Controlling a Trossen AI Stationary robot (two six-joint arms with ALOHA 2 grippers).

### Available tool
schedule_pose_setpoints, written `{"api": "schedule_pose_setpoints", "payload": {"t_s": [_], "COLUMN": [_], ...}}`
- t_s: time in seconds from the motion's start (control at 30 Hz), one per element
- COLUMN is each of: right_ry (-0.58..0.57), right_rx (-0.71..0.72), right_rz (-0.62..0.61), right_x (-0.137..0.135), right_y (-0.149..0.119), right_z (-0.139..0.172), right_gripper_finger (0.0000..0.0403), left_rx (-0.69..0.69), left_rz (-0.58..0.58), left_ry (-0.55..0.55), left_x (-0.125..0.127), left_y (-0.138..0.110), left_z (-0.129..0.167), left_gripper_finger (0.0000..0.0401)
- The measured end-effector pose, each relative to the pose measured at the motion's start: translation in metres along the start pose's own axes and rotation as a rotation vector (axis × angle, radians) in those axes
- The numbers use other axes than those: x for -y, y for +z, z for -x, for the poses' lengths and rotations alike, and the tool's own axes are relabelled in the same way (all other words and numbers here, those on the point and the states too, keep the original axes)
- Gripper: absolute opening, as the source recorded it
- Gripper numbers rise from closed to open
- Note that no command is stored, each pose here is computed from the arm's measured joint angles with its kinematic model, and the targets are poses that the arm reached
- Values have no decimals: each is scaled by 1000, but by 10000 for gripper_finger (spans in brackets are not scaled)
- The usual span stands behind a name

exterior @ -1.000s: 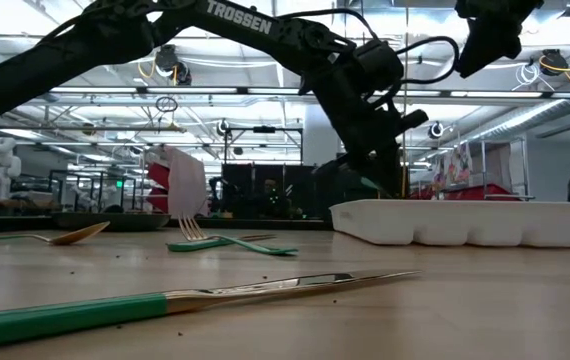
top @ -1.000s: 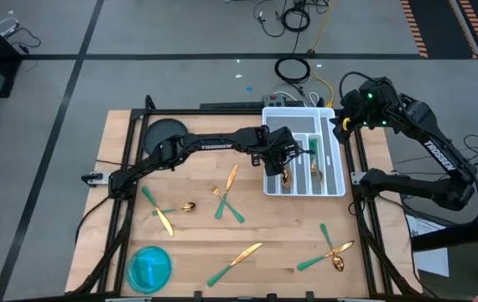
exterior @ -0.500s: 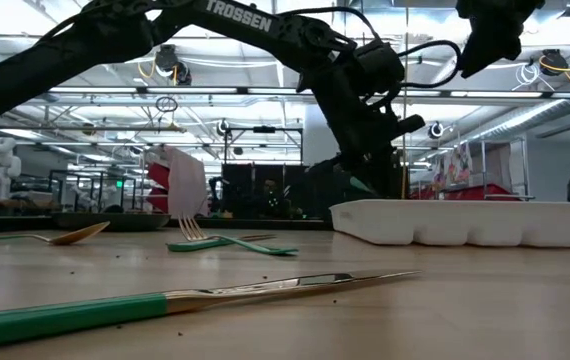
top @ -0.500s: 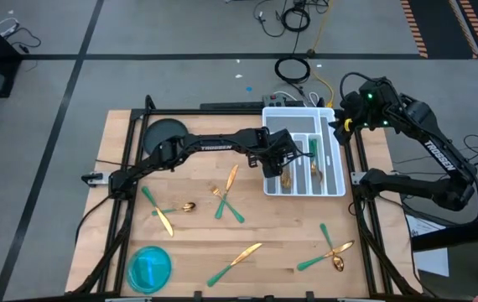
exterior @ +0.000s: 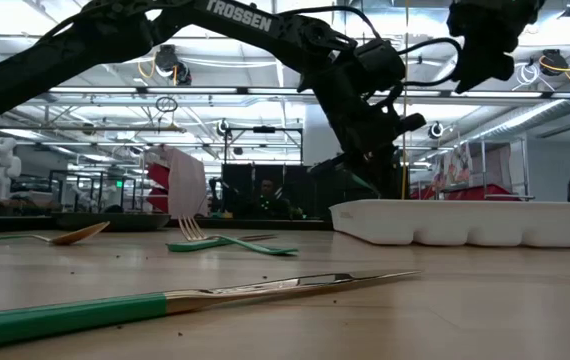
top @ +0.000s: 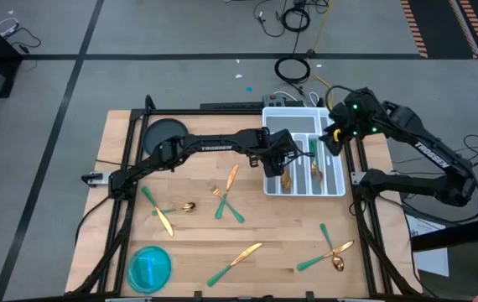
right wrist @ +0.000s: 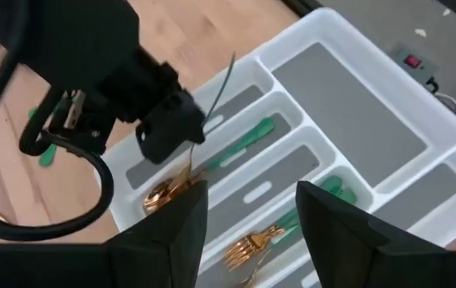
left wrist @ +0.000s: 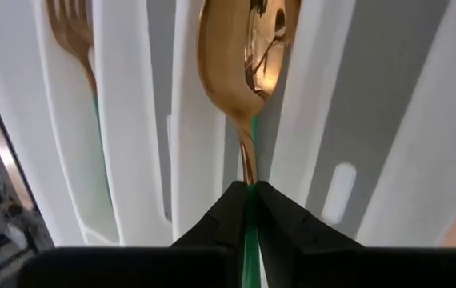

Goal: Sort silverware
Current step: Put the top green spoon into the silverware tray

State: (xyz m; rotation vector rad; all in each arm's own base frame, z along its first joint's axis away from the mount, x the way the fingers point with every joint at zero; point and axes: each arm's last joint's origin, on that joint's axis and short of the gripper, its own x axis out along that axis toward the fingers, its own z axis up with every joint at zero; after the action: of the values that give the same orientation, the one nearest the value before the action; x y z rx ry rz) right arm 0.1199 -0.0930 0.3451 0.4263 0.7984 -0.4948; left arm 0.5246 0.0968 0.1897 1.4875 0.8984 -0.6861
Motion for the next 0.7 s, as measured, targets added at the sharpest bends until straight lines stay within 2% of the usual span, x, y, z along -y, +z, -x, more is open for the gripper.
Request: {"api": "schedule_pose_setpoints", "payload": {"t_s": [0.2,0.37,0.57,0.7], "right_ry": [2,4,4,5], "right_rx": [-6,38,72,85], "right_rz": [7,15,22,21], "right_x": [0,-1,-2,-2], "right_y": [-2,-3,-7,-9], "right_z": [-5,2,10,13], "right_gripper_finger": [192,194,193,192], "left_rx": [-32,32,19,21], "left_rz": [7,12,207,256], "left_ry": [1,23,74,90], "left_x": [0,-2,-8,-10], "left_y": [0,3,6,9], "left_z": [0,0,1,1], "left_gripper_finger": [30,30,30,30]}}
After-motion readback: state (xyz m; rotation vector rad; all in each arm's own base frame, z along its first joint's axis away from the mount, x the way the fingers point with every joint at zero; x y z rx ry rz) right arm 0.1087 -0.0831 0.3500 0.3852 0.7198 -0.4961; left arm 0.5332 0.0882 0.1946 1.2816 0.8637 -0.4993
